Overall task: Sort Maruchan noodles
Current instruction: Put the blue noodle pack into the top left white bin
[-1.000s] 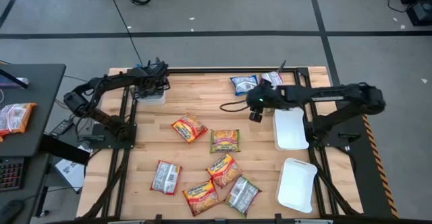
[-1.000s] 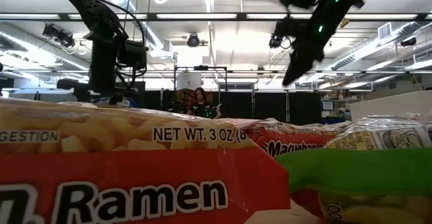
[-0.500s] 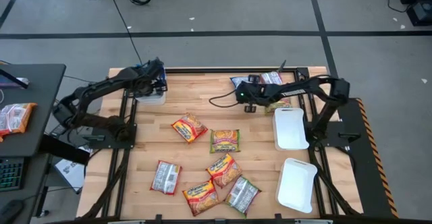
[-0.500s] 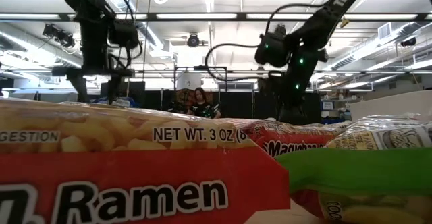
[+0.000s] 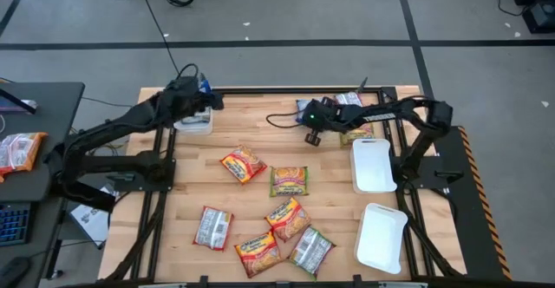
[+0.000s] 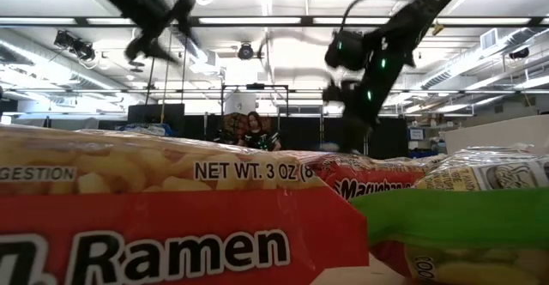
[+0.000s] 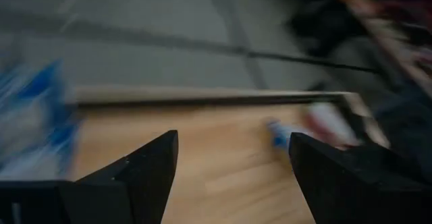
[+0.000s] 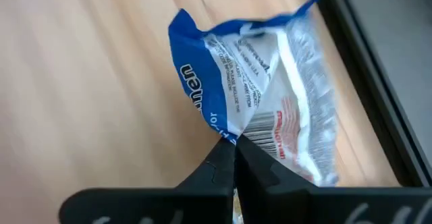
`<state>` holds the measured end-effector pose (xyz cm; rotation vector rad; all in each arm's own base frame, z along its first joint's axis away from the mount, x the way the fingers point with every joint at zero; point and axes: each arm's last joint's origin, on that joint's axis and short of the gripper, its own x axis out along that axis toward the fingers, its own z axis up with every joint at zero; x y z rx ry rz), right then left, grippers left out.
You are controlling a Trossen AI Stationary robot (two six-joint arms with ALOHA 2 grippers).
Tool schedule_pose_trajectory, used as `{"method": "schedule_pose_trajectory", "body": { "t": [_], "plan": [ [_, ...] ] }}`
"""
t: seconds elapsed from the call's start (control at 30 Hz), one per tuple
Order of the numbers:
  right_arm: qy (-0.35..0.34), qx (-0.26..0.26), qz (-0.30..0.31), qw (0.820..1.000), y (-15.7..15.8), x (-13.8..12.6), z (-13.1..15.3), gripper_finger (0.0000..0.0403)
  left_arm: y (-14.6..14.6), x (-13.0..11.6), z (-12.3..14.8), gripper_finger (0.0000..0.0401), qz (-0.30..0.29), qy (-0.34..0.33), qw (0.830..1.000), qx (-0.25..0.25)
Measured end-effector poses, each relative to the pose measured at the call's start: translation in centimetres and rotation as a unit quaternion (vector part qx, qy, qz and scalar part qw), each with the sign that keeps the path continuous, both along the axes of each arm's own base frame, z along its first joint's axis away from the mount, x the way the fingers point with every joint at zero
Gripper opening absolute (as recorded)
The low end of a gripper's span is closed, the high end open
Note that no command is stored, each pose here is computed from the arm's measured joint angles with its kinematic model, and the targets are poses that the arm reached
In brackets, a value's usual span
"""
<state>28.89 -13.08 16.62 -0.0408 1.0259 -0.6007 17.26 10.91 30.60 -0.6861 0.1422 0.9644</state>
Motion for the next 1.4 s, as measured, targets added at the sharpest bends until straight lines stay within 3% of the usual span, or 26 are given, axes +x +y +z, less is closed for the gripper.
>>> {"method": "schedule_pose_trajectory", "body": {
  "t": [0.1, 0.27, 0.43, 0.57, 0.77, 0.9, 1.07, 1.27, 1.4],
  "plan": [
    [-0.071, 0.025, 0.038, 0.996, 0.8, 0.1, 3.2, 0.0006, -1.5, 1.3, 1.1, 0.0286, -0.074, -0.006, 0.995, 0.071],
    [-0.199, 0.084, 0.067, 0.974, 2.0, -0.8, 8.5, 0.0005, -4.1, 2.9, 1.5, 0.0286, -0.161, -0.006, 0.98, 0.113],
    [-0.291, 0.129, 0.027, 0.948, 2.6, -2.0, 11.5, 0.0004, -7.0, 4.4, 1.8, 0.0286, -0.187, -0.048, 0.974, 0.121],
    [-0.347, 0.169, 0.037, 0.922, 2.9, -2.2, 12.8, 0.0004, -9.3, 6.0, 1.3, 0.0286, -0.195, -0.078, 0.972, 0.102],
    [-0.43, 0.23, 0.147, 0.86, 4.2, -2.6, 15.7, 0.0003, -12.6, 8.0, -0.8, 0.0286, -0.21, -0.068, 0.973, 0.064],
    [-0.488, 0.237, 0.211, 0.813, 5.4, -3.8, 18.4, 0.0003, -14.0, 8.3, -0.7, 0.0286, -0.231, -0.095, 0.967, 0.057],
    [-0.546, 0.238, 0.252, 0.763, 6.5, -5.1, 21.0, 0.0003, -14.0, 8.7, 0.8, 0.0286, -0.269, -0.167, 0.946, 0.075],
    [-0.573, 0.271, 0.264, 0.727, 6.8, -5.7, 22.1, 0.0003, -11.5, 11.4, -0.3, 0.0286, -0.271, -0.206, 0.937, 0.072],
    [-0.593, 0.277, 0.268, 0.707, 7.0, -5.8, 22.7, 0.0003, -9.9, 13.8, -1.4, 0.0286, -0.313, -0.284, 0.904, 0.064]
  ]
}}
